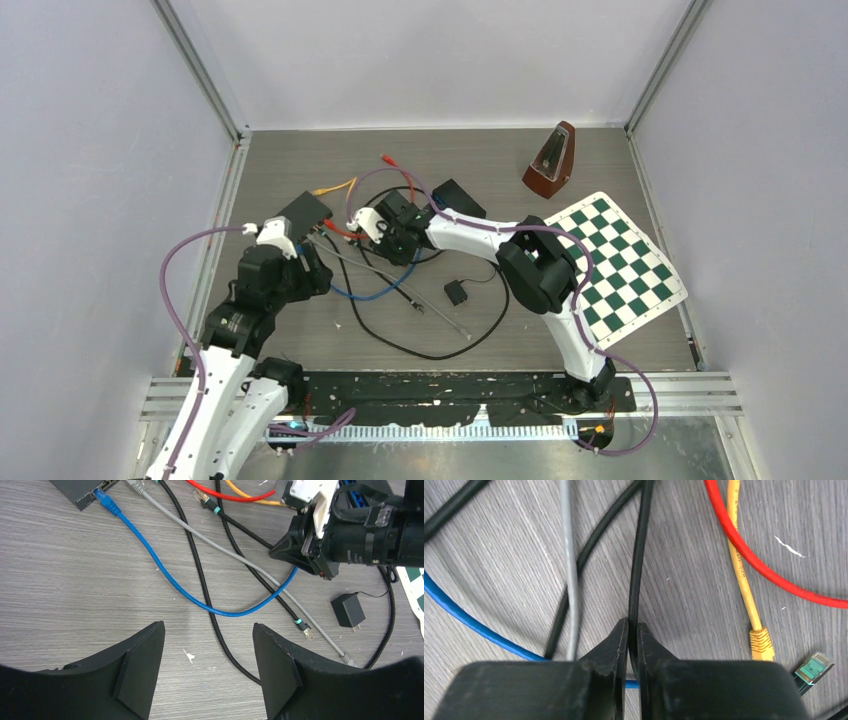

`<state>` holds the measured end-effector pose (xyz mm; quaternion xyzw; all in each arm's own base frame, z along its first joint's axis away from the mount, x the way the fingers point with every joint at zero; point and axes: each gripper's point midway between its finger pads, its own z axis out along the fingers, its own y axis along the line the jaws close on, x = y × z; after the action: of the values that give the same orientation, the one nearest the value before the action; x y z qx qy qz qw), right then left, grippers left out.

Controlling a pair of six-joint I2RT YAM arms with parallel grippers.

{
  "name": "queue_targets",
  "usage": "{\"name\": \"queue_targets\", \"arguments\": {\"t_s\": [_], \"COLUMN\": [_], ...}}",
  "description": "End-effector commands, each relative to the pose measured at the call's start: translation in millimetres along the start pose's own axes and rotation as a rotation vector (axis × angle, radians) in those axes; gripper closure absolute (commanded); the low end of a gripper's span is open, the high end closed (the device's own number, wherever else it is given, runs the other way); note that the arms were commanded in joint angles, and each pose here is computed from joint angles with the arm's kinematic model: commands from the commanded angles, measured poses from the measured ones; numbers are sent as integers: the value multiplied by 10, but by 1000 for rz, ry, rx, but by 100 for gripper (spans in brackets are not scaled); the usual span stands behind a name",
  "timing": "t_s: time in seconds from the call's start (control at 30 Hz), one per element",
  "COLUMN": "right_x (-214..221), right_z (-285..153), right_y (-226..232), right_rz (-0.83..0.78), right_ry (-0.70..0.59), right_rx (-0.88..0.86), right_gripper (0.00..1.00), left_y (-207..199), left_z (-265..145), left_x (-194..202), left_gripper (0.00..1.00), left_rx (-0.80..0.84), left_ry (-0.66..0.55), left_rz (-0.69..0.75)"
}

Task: Insert the plug into the switch port
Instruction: Pick up the connector from the center of the board.

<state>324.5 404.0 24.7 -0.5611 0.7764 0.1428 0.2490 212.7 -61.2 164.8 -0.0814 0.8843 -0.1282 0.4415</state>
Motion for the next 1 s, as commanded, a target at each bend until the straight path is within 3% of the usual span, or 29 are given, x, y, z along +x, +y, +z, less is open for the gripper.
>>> {"name": "queue_targets", "arguments": {"t_s": [0.0,0.4,0.53,0.77,0.97], "right_x": [-572,-1315,-1513,-1723,-1850], "right_z": [-460,-1361,-1618,-1835,-1890], "right_y": [-103,-37,41,236,427], "right_rz": [-31,0,85,193,238], "right_ry": [-188,-577,-709,-890,-975], "right_rx": [69,99,74,31,-43], "right_gripper": [94,95,95,95,95], "left_y": [-141,-460,-587,-733,-758], "left_z": [-106,-36,-111,-192,-76], "left_x": [-500,-1101,-1367,-1710,-1734], "left_gripper": [33,37,37,36,40], "left_rx": [11,154,248,344,377], "left_ry": [-113,-185,-290,-442,-420], "left_rz": [-53,-198,-195,-212,-242]}}
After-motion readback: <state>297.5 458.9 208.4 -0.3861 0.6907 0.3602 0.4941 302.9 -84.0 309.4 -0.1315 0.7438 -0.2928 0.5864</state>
